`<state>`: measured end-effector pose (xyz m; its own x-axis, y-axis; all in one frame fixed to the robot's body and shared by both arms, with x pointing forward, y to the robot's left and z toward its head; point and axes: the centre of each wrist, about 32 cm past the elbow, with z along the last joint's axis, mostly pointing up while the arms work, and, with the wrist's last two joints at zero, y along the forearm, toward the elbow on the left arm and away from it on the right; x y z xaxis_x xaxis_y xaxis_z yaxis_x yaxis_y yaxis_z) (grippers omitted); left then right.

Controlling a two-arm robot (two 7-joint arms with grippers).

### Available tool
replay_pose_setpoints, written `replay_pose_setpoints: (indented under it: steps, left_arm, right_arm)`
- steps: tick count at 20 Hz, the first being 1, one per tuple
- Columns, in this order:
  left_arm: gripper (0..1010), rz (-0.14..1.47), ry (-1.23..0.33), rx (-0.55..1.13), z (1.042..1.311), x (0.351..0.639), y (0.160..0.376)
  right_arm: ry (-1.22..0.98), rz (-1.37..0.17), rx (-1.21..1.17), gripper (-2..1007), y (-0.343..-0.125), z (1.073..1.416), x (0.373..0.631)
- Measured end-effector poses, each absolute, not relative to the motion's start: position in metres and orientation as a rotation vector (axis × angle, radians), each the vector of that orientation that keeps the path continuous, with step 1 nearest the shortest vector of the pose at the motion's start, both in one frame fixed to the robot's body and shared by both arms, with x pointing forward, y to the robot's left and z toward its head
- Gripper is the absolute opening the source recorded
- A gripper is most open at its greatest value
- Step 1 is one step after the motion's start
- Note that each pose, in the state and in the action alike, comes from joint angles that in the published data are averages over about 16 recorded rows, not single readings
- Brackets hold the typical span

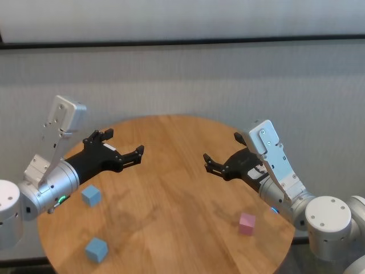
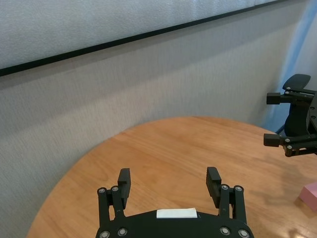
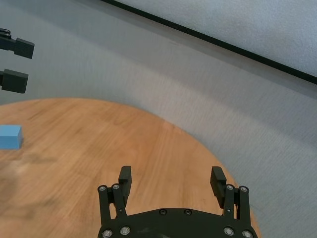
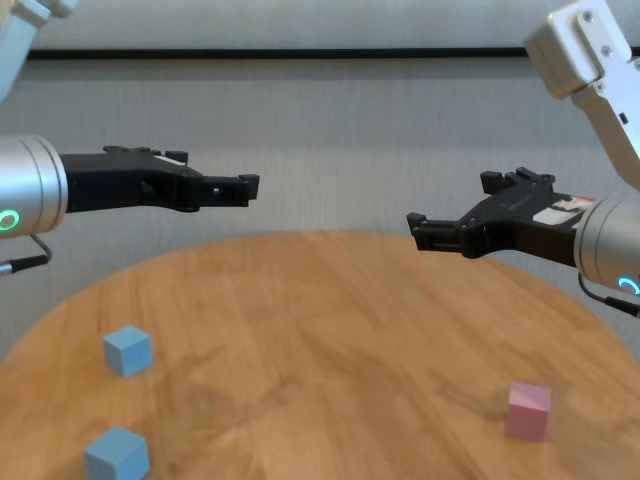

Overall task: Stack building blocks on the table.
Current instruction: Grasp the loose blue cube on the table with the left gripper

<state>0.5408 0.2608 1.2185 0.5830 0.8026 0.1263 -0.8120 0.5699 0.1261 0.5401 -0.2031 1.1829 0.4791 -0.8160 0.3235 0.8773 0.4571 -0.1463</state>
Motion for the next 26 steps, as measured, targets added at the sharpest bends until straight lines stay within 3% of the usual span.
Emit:
replay_pose_setpoints:
  steps: [26]
  left_arm:
    - [1000,0.948,-0.057,0.177,1.2185,0.5408,0.2608]
  right_arm:
    - [-0.219,-1.054,-0.311,1004,-0.2031,1.1829,0.5401]
